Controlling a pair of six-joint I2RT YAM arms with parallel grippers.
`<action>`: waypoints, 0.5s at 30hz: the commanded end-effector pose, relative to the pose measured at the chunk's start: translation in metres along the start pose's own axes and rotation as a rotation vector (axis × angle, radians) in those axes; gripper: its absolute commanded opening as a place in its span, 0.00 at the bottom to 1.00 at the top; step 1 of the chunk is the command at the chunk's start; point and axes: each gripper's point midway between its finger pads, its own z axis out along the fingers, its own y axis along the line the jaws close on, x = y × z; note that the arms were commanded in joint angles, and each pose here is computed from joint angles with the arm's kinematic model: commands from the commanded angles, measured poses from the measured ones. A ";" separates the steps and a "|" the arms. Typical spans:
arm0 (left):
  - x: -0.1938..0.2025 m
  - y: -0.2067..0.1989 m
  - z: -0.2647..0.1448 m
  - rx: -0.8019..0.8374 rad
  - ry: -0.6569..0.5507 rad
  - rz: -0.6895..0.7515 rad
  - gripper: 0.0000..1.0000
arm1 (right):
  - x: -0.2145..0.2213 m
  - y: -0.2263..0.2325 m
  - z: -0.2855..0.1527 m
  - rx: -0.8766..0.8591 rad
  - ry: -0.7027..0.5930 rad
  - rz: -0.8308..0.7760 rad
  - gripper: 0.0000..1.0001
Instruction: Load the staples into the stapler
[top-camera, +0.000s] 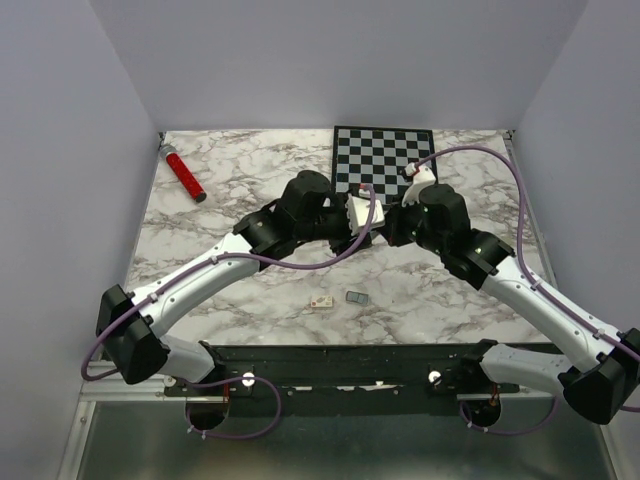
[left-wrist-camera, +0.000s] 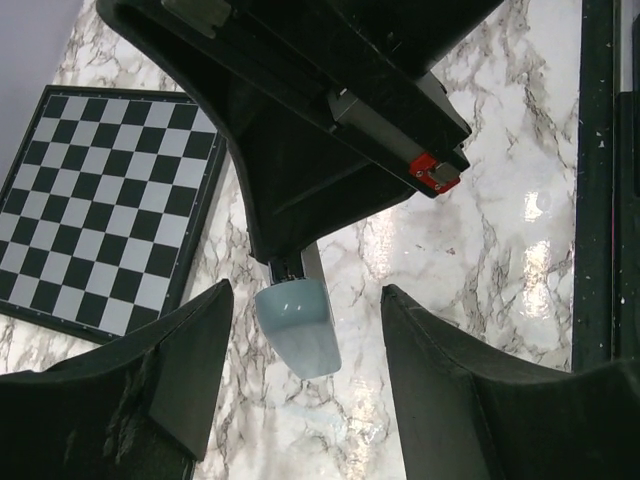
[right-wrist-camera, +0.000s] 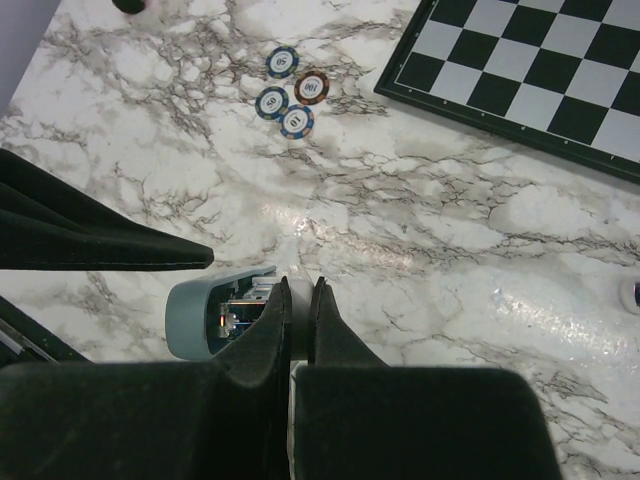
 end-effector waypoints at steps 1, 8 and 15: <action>-0.012 0.000 0.004 0.016 -0.023 -0.002 0.66 | -0.017 0.003 -0.003 0.015 -0.039 -0.028 0.01; -0.008 0.004 0.016 0.011 -0.006 -0.067 0.59 | -0.016 0.003 -0.002 0.023 -0.037 -0.044 0.01; 0.001 0.005 0.019 0.008 0.035 -0.096 0.56 | -0.018 0.003 -0.002 0.030 -0.044 -0.051 0.01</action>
